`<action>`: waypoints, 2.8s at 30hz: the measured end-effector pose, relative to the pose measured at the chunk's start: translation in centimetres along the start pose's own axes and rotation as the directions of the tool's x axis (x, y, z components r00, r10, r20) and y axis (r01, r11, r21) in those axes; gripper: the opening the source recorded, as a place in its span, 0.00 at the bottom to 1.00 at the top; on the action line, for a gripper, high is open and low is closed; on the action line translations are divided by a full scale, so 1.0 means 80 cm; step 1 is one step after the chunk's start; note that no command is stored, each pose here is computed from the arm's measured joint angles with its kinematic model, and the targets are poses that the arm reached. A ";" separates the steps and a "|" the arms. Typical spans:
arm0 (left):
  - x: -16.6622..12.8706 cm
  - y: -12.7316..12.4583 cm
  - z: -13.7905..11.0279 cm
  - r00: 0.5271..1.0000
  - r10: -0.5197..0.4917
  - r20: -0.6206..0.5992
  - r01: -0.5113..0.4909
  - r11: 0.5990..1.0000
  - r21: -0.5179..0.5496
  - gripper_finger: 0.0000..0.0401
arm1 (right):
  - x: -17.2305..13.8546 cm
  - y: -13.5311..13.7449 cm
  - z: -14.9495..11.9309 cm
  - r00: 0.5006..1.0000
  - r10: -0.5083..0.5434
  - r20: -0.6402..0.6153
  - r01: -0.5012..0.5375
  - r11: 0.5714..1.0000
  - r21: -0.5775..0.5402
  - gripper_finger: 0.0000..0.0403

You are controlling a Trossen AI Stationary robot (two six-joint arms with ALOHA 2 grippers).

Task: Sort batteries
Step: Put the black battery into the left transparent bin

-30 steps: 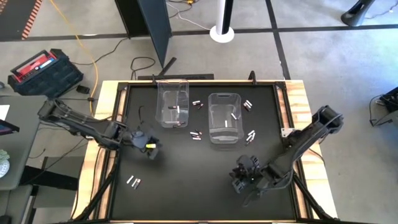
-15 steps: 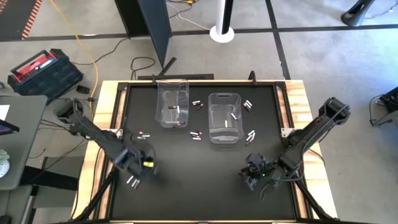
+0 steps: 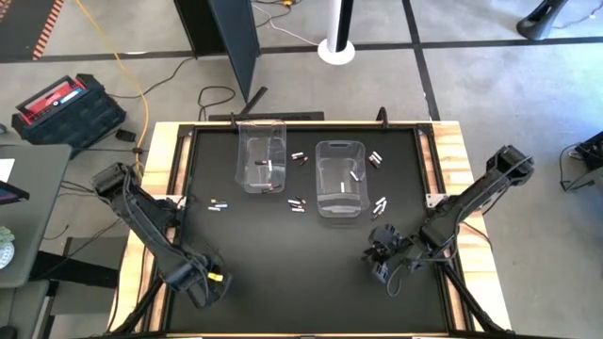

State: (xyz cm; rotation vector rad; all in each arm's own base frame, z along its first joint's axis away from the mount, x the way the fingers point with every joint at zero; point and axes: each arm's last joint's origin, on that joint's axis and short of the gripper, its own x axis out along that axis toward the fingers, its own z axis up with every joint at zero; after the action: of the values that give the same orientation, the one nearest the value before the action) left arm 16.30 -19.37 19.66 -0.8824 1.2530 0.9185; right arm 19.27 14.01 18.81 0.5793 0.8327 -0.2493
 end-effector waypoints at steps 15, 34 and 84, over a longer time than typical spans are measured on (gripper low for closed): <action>0.019 -0.014 -0.012 0.997 0.010 -0.080 -0.008 1.000 0.021 0.24 | 0.005 -0.005 0.009 1.000 0.000 -0.029 -0.001 1.000 -0.021 0.31; 0.028 -0.015 -0.013 0.995 0.057 -0.076 -0.055 0.998 0.022 0.24 | 0.005 -0.003 0.010 1.000 0.016 -0.022 -0.016 1.000 -0.011 0.31; 0.023 -0.009 -0.006 0.999 -0.016 -0.040 0.015 1.000 -0.012 0.24 | 0.005 0.000 0.012 0.999 0.041 -0.010 -0.041 0.999 -0.003 0.31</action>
State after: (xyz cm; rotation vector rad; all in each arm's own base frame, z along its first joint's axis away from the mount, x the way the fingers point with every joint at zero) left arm 16.92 -19.95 17.83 -0.9221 1.2750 0.9003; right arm 20.14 13.50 19.03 0.5940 0.8295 -0.2080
